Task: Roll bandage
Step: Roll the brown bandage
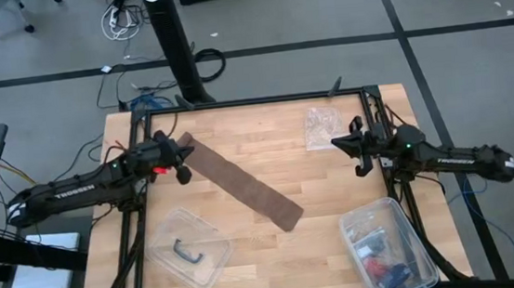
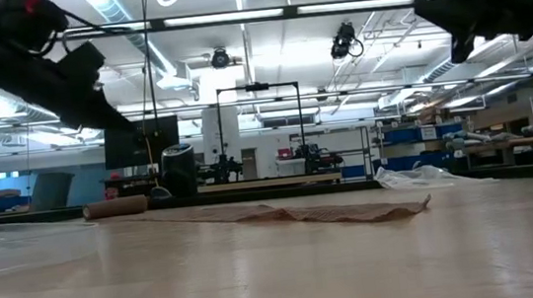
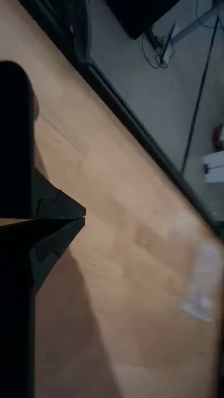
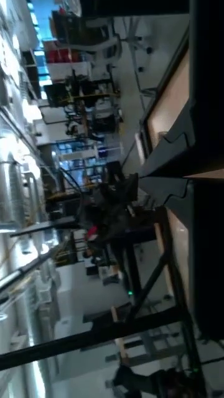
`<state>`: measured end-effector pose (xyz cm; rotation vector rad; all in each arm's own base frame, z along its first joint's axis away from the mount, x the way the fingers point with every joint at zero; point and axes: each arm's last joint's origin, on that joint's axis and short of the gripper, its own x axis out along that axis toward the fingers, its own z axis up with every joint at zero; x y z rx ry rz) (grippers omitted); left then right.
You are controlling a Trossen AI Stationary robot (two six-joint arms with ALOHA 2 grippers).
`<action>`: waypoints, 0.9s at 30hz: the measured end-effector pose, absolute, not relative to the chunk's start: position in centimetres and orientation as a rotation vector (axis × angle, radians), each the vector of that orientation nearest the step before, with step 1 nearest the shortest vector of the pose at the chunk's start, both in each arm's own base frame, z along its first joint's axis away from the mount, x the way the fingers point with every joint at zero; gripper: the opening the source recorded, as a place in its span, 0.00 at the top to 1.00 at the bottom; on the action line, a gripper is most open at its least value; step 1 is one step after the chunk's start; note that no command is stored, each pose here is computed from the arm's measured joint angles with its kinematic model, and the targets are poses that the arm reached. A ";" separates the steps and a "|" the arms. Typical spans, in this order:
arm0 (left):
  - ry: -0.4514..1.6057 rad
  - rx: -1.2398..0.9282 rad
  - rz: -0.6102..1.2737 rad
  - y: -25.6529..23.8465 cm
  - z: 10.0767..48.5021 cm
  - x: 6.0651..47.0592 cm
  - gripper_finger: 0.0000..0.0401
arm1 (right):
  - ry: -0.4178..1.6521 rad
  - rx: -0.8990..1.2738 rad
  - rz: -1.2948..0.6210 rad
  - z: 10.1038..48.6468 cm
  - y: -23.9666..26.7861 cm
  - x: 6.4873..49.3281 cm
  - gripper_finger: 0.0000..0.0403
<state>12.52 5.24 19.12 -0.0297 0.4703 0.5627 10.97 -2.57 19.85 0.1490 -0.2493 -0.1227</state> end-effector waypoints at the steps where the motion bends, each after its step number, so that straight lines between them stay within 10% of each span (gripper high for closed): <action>1: 0.503 -0.008 0.556 5.3 18.8 12.7 1.00 | -0.234 0.140 -0.118 19.7 -2.6 11.3 1.00; 15: 0.540 -0.008 0.412 7.1 21.0 14.2 1.00 | 0.003 0.015 0.043 22.5 -2.6 18.8 1.00; 27: 0.795 -0.140 0.830 9.8 21.3 14.8 1.00 | 0.066 -0.017 0.073 21.0 -2.2 21.7 1.00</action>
